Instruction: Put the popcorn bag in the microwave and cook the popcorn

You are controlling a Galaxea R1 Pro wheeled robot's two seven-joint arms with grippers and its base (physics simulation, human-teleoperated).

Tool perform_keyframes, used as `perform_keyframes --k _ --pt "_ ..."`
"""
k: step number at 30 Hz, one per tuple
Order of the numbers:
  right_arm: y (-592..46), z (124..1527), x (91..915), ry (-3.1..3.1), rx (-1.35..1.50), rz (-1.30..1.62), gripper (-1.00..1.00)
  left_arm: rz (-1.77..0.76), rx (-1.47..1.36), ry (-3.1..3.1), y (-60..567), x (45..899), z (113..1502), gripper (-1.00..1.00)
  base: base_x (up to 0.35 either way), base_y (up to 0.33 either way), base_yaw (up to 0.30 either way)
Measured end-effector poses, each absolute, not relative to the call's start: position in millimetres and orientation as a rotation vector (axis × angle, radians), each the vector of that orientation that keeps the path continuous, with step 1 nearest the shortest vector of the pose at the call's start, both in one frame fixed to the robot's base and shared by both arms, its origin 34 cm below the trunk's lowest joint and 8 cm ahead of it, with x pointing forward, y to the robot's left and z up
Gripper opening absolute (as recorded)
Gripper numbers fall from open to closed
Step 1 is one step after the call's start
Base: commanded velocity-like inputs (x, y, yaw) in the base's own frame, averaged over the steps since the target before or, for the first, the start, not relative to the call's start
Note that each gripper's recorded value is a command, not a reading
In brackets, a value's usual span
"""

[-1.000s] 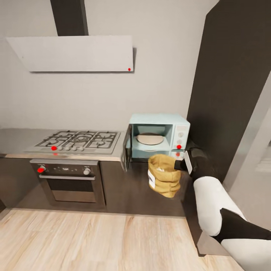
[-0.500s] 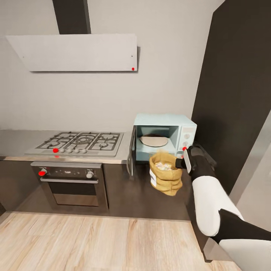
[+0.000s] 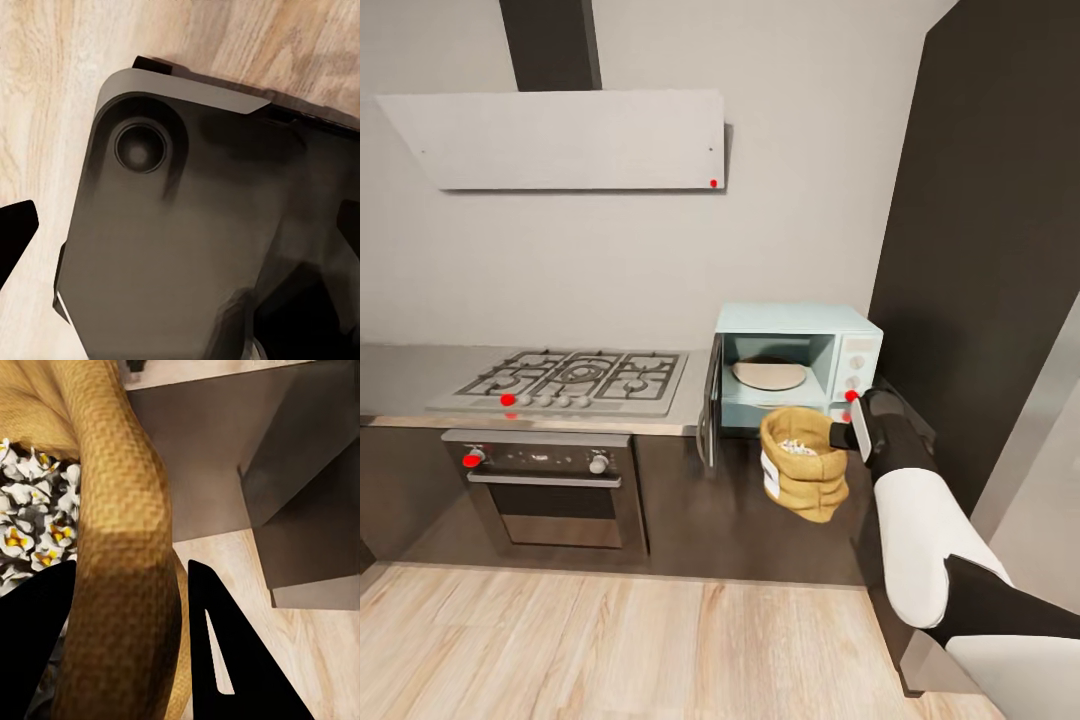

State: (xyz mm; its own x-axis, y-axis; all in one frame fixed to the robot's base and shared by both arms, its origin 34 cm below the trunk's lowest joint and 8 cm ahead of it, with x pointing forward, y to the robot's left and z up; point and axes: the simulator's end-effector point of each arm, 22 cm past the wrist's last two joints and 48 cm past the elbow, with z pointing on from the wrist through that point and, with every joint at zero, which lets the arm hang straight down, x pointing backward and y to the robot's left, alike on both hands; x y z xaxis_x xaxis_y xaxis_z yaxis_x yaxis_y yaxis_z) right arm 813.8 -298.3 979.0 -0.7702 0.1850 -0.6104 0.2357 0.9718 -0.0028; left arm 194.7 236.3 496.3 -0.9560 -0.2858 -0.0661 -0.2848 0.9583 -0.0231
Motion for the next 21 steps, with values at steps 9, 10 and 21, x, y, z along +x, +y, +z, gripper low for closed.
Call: perform_keyframes --k 9,10,21 --pt "-306.6 1008.6 825.6 2.419 0.295 -0.117 -1.0 -0.019 -0.443 3.039 237.3 195.3 496.3 1.0 0.0 0.0 0.0" --pt "-306.7 1012.3 827.1 2.413 0.294 -0.118 -1.0 -0.019 -0.443 3.039 237.4 195.1 496.3 1.0 0.0 0.0 0.0" --pt "-300.7 1062.4 846.6 2.344 0.284 -0.093 -1.0 -0.021 -0.443 3.04 236.3 195.0 496.3 1.0 0.0 0.0 0.0"
